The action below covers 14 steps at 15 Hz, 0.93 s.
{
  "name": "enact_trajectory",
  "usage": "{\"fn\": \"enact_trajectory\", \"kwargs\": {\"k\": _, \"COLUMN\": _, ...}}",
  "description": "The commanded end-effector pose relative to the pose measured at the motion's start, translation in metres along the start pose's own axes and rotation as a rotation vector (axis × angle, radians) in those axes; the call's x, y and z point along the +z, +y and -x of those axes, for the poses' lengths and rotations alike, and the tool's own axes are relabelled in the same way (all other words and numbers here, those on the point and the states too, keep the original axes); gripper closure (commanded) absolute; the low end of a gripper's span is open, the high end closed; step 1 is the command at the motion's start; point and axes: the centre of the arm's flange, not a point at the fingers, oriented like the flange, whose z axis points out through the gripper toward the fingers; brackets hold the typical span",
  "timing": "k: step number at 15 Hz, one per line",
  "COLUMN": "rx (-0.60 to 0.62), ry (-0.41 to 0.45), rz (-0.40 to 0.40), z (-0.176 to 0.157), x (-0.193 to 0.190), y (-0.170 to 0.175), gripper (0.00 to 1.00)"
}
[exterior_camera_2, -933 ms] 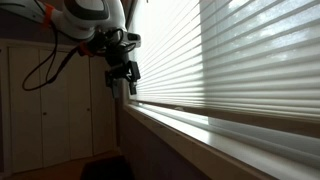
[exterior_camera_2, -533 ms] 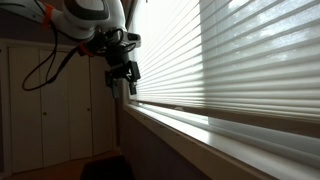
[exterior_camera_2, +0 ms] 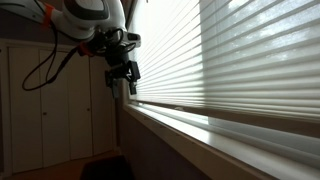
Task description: Pull down the window blind
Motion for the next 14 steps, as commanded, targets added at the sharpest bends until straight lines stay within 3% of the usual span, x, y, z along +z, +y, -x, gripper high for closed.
{"fn": "enact_trajectory", "kwargs": {"k": 1, "rx": 0.007, "ry": 0.012, "rz": 0.017, "z": -0.002, "x": -0.014, "y": -0.005, "gripper": 0.00}}
{"fn": "enact_trajectory", "kwargs": {"k": 7, "rx": 0.094, "ry": 0.254, "rz": 0.094, "z": -0.015, "x": -0.154, "y": -0.067, "gripper": 0.00}}
{"fn": "enact_trajectory", "kwargs": {"k": 14, "rx": 0.325, "ry": 0.610, "rz": 0.033, "z": -0.019, "x": -0.301, "y": -0.124, "gripper": 0.00}}
